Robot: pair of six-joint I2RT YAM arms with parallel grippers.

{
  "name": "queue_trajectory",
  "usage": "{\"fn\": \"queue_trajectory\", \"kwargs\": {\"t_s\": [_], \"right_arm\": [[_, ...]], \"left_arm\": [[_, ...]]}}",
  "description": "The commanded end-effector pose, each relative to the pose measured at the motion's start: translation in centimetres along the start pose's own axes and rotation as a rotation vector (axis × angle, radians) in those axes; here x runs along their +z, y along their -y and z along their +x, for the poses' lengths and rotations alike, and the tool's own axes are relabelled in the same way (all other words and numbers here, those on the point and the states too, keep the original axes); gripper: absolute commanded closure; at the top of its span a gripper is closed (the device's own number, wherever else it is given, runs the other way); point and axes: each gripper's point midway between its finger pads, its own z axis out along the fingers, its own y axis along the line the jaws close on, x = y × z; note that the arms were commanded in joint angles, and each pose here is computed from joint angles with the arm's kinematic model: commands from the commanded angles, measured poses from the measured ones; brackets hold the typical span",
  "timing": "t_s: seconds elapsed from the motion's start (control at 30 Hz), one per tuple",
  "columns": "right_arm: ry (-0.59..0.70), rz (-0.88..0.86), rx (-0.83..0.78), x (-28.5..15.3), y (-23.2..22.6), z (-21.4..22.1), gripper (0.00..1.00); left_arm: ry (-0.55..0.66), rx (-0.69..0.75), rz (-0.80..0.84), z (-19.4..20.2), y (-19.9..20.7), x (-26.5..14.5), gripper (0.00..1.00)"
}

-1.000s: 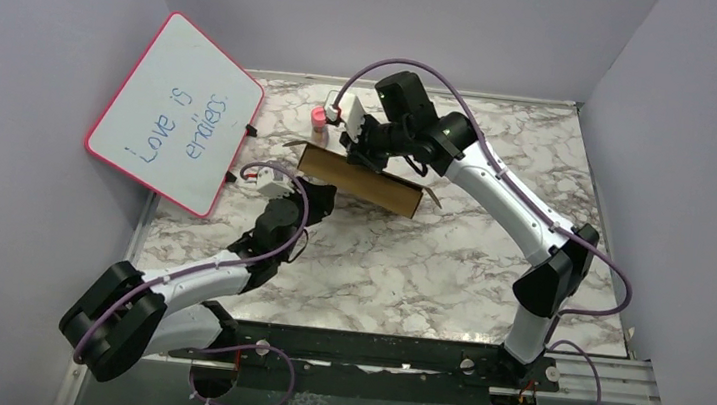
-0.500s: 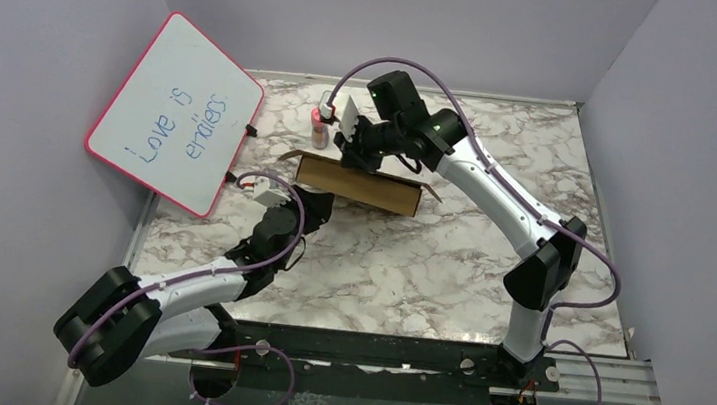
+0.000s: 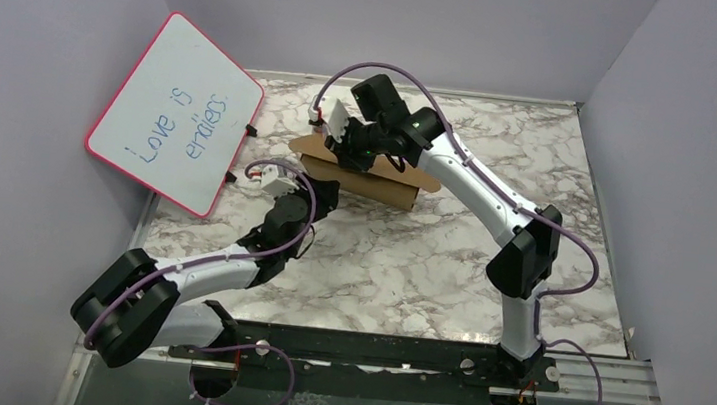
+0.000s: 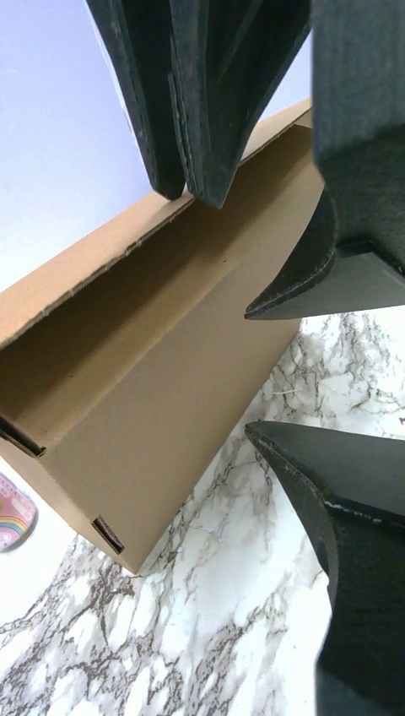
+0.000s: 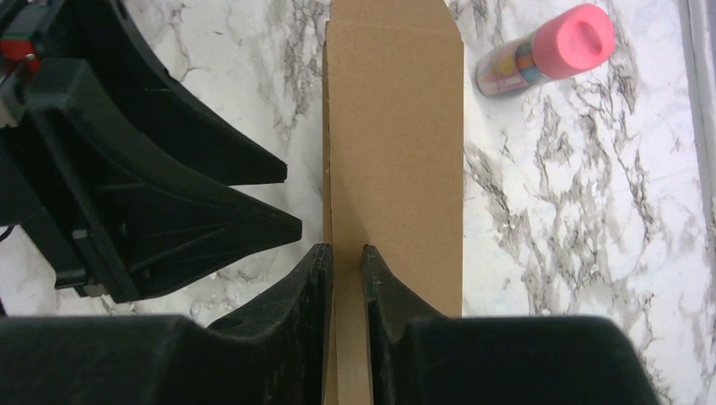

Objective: Fold the paper box

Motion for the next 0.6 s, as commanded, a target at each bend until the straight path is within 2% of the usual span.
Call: {"fn": "queue_trajectory", "kwargs": {"t_s": [0.0, 0.17, 0.4, 0.57], "right_arm": [[-0.019, 0.116, -0.018, 0.3, 2.1, 0.2, 0.74], [0.043, 0.180, -0.051, -0.8, 2.9, -0.9, 0.62], [0.035, 0.293, -0.029, -1.4, 4.6, -0.3, 0.50], [0.111, 0.362, -0.008, -3.5, 5.3, -1.6, 0.32]], "left_arm": [[0.063, 0.012, 0.013, -1.5, 1.6, 1.0, 0.51], [0.066, 0.045, 0.011, -1.5, 2.1, 1.7, 0.50], [0.082, 0.101, 0.002, -1.9, 2.0, 2.2, 0.49], [0.085, 0.116, 0.006, -2.4, 2.0, 2.0, 0.48]]}}
